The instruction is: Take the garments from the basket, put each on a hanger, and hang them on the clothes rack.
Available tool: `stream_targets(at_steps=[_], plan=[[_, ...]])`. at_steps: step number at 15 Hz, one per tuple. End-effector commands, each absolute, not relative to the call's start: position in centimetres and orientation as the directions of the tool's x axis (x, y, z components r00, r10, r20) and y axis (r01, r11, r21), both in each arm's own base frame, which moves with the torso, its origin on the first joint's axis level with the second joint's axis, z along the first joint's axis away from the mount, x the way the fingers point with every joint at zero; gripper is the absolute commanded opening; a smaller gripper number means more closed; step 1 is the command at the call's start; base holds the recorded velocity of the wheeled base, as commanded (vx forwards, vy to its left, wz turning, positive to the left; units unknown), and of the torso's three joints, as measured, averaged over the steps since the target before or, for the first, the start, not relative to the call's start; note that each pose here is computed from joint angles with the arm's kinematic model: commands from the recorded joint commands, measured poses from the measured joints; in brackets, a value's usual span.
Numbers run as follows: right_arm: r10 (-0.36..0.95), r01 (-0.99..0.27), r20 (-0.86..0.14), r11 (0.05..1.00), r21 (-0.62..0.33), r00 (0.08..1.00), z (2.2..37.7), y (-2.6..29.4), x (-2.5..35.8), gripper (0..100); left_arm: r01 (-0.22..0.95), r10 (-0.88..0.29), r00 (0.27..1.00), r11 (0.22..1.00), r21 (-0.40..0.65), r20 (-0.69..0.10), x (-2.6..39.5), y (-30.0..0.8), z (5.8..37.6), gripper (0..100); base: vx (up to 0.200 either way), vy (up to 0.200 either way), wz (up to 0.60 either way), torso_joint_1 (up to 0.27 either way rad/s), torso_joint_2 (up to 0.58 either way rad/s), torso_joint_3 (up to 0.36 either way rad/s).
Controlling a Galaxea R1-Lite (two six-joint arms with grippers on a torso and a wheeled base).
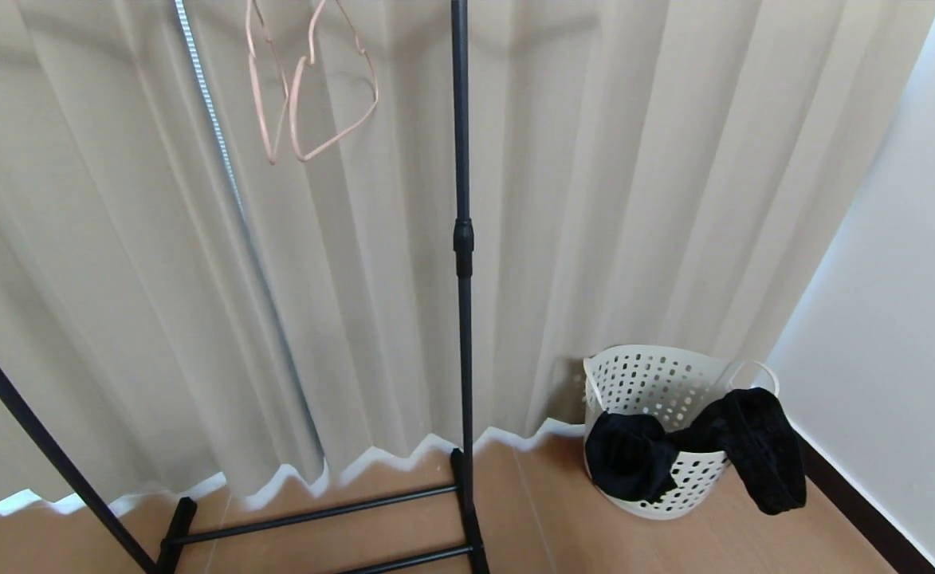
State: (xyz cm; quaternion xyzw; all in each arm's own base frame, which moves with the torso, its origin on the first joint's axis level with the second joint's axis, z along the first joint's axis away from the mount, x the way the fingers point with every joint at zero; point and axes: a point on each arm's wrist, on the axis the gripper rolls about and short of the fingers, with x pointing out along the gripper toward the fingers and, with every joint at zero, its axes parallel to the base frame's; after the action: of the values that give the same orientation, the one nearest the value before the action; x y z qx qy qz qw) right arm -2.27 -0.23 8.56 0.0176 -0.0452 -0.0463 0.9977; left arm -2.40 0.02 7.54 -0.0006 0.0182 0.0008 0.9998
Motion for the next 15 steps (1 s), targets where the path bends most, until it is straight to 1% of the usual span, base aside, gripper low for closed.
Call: stream_targets(at_steps=[1,5,7,8,13,15], plan=[[-0.095,0.092,0.088,0.995,0.039,0.992,8.57,-0.22,-2.26,100,-0.002,0.002,0.999,1.000,-0.001,-0.038,-2.39,0.02,7.53,100,0.000,-0.200,0.00,0.002,0.00,0.002],[-0.095,0.092,0.088,0.995,0.039,0.992,8.57,-0.22,-2.26,100,-0.002,0.002,0.999,1.000,-0.001,-0.037,-2.40,0.02,7.53,100,0.000,-0.200,0.00,0.002,0.00,0.006],[-0.095,0.092,0.088,0.995,0.039,0.992,8.57,-0.22,-2.26,100,0.000,0.000,0.999,1.000,-0.001,-0.038,-2.39,0.02,7.53,100,0.000,-0.200,-0.60,0.000,0.00,0.005],[-0.095,0.092,0.088,0.995,0.039,0.992,8.57,-0.22,-2.26,100,-0.002,0.002,0.999,1.000,-0.001,-0.037,-2.39,0.02,7.55,100,0.000,0.000,-0.60,0.002,0.01,0.007],[-0.095,0.092,0.088,0.995,0.039,0.992,8.57,-0.22,-2.26,100,-0.002,0.002,0.999,1.000,-0.003,-0.035,-2.40,0.02,7.55,100,0.000,0.000,0.00,0.000,0.00,0.000],[-0.095,0.092,0.088,0.995,0.039,0.992,8.57,-0.22,-2.26,100,-0.002,0.002,0.999,1.000,-0.003,-0.037,-2.40,0.02,7.53,100,0.000,0.000,-0.60,0.000,0.00,0.002]])
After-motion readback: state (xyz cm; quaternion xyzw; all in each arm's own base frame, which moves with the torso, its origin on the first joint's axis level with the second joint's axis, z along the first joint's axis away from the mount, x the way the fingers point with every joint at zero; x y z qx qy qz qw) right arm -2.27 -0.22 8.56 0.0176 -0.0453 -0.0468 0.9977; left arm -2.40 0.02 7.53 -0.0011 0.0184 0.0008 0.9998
